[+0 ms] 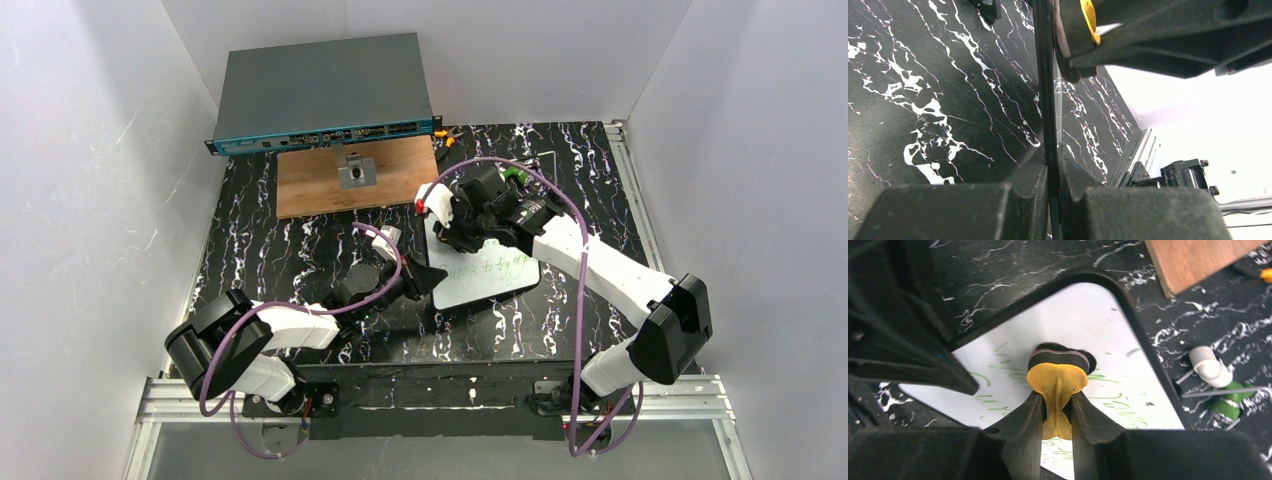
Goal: Erase the whiteboard
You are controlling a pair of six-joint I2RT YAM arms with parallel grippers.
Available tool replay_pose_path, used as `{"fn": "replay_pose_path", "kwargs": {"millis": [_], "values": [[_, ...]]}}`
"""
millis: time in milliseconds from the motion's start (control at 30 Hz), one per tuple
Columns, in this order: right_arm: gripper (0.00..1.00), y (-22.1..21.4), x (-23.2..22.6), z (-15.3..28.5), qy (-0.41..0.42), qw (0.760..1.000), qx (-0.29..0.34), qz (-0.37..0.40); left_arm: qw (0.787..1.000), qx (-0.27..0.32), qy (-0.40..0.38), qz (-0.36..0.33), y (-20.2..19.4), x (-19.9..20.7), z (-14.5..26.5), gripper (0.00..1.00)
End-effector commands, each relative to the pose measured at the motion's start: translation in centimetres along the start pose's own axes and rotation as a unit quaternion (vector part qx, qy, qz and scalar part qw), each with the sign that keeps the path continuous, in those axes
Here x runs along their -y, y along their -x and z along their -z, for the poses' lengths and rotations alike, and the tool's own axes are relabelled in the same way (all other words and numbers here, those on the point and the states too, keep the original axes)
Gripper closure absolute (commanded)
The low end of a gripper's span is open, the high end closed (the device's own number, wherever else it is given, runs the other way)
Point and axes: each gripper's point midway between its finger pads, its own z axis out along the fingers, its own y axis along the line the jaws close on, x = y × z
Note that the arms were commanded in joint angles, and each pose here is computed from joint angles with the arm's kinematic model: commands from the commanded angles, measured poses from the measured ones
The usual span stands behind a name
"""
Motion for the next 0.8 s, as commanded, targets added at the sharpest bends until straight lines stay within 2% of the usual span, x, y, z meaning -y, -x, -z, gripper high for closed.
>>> {"fn": "replay_pose_path", "kwargs": {"millis": [0,133,200,333,467,533,633,700,767], "values": [[0.99,1.5,5.6,0.4,-0.128,0.99,0.018,-0.05,0.998,-0.031,-0.039,-0.046,-1.2,1.4,0.4,1.0],[0.99,0.1,5.6,0.0,-0.126,0.991,0.001,-0.044,0.998,-0.031,-0.04,-0.047,-1.2,1.5,0.4,1.0],[0.99,-0.6,4.0,-0.1,-0.08,0.997,-0.013,-0.018,0.998,-0.032,-0.041,-0.047,-1.2,1.5,0.4,1.0],[0.99,-0.6,-1.4,0.1,0.068,0.997,0.004,0.021,0.997,-0.032,-0.044,-0.047,-1.2,1.7,0.4,1.0],[0.99,0.7,-3.4,0.7,0.127,0.991,0.032,0.023,0.997,-0.033,-0.043,-0.047,-1.3,1.6,0.4,1.0],[0.99,1.4,-2.8,0.9,0.115,0.993,0.037,0.012,0.997,-0.034,-0.045,-0.047,-1.3,1.7,0.4,1.0],[0.99,2.1,1.7,0.4,0.001,0.999,0.029,-0.033,0.997,-0.034,-0.045,-0.047,-1.3,1.7,0.4,1.0],[0.99,2.3,4.7,0.5,-0.071,0.995,0.031,-0.062,0.997,-0.035,-0.046,-0.047,-1.3,1.7,0.4,1.0],[0.99,2.0,6.3,0.6,-0.106,0.991,0.027,-0.08,0.997,-0.036,-0.047,-0.047,-1.4,1.7,0.4,1.0]]}}
